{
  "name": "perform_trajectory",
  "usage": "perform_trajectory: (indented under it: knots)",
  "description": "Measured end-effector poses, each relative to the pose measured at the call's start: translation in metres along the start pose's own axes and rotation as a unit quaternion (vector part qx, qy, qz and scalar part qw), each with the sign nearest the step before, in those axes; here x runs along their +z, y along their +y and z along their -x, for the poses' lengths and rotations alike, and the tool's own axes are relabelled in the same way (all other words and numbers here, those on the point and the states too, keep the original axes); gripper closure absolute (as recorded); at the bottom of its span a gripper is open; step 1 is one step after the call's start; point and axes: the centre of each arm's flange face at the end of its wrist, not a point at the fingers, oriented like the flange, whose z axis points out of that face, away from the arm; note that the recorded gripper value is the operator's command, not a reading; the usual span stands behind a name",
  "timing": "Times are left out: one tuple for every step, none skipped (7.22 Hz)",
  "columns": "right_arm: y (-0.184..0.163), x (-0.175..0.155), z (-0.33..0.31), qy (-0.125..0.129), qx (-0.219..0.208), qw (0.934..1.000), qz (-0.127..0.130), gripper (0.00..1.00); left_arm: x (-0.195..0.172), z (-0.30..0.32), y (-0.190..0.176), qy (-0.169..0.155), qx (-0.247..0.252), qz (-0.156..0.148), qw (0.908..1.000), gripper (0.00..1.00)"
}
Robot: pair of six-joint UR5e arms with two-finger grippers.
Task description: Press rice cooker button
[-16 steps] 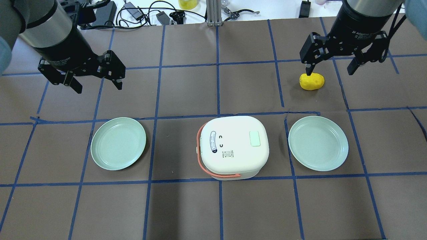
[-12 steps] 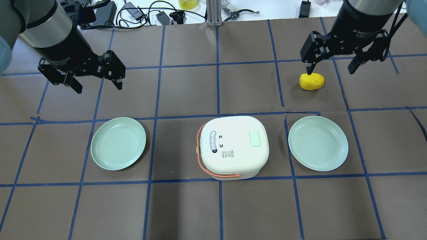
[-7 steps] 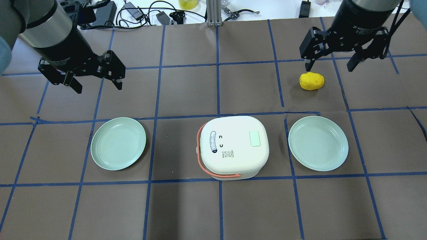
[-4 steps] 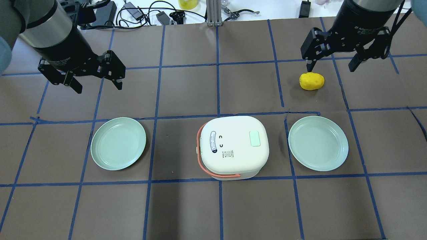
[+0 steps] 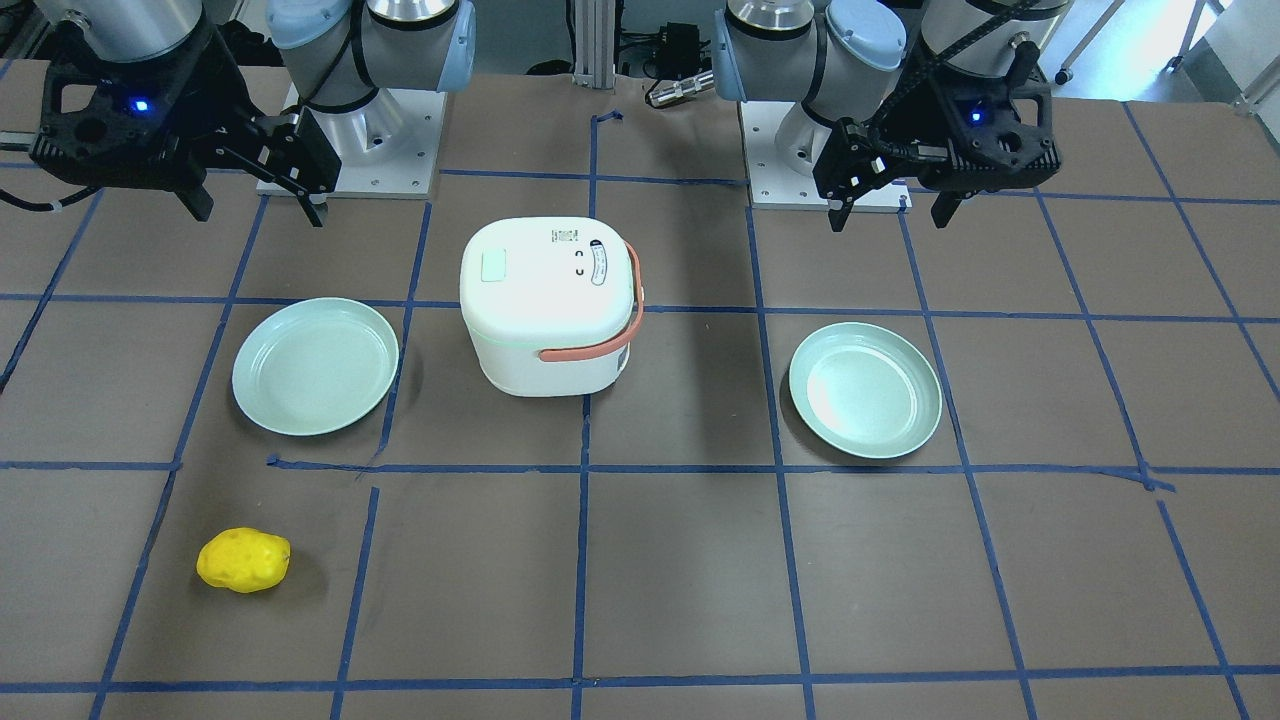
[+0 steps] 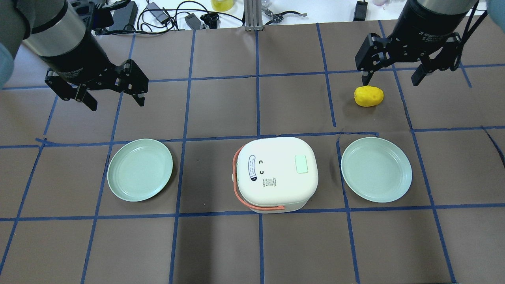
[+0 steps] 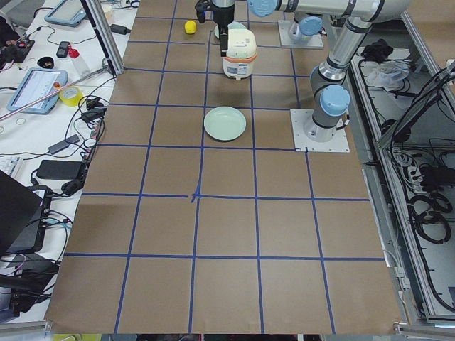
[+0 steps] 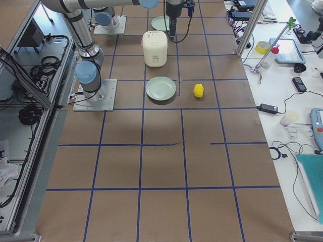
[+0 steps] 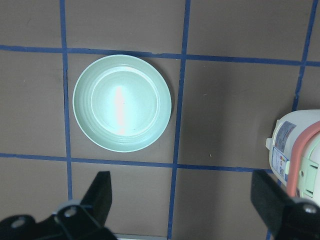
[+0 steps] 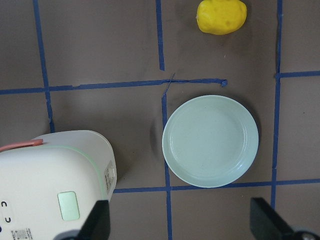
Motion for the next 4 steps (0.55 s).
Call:
perform_trajectory:
  knots:
    - [0.0002,-0.0001,0.0003,0.000,-0.002,1.0000,0.000,0.14,0.0000,0.0000,0.0000,0.000,0.000,0.000,1.0000,0.00]
    - [0.0005,-0.0002,0.0012,-0.001,-0.003,1.0000,-0.001,0.35,0.0000,0.0000,0.0000,0.000,0.000,0.000,1.0000,0.00]
    - [0.0009,0.0003,0.0025,-0.003,-0.005,1.0000,-0.002,0.57,0.0000,0.0000,0.0000,0.000,0.000,0.000,1.0000,0.00]
    - [0.0020,0.0011,0.0061,-0.008,-0.006,0.9999,-0.001,0.78,0.0000,0.0000,0.0000,0.000,0.000,0.000,1.0000,0.00]
